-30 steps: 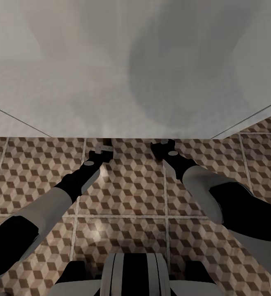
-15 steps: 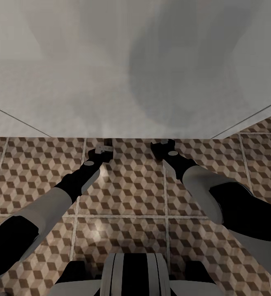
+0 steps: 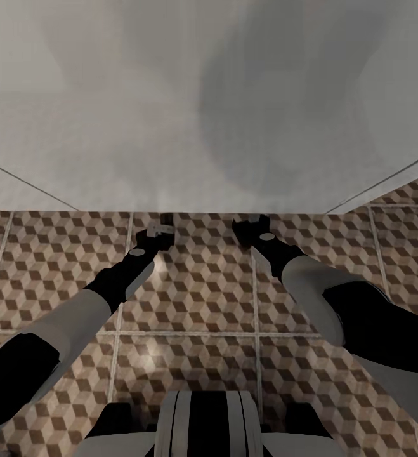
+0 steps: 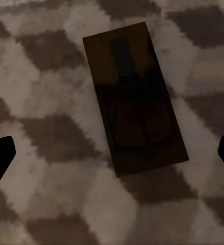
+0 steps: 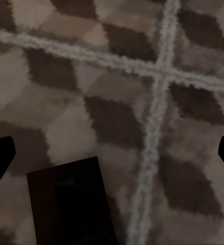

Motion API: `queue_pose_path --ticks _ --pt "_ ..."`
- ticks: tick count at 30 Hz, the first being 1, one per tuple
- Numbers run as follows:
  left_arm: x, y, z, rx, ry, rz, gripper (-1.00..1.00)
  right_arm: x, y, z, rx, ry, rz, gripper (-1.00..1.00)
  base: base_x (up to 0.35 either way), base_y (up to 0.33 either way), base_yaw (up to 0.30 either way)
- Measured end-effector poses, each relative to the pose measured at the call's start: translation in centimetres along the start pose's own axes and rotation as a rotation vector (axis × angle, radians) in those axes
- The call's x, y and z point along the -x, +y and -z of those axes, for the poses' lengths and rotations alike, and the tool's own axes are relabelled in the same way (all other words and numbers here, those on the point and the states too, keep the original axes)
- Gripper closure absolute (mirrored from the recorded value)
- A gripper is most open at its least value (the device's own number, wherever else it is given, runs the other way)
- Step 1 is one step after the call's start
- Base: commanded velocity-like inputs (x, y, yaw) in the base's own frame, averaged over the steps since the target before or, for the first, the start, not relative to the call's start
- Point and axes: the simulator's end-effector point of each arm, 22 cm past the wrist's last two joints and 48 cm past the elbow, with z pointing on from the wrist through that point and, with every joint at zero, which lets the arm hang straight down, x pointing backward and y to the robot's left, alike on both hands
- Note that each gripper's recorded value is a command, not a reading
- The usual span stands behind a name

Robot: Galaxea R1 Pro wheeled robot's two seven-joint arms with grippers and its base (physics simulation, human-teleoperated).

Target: Take the four mousetraps from the cabinet in the bathroom and place them on the bathroom floor. Make sure all four end up on the same floor surface, and ensure that at least two of them are either under or directly next to the same bathroom sink.

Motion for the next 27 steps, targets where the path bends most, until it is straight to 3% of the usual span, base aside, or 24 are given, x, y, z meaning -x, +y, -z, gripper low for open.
queue_pose_path --ticks 27 --pt "0.18 0.01 -0.01 -0.001 -0.005 0.001 -1.00 -0.04 -0.08 -0.04 -0.001 0.000 0.000 -1.00 -0.300 0.000 0.000"
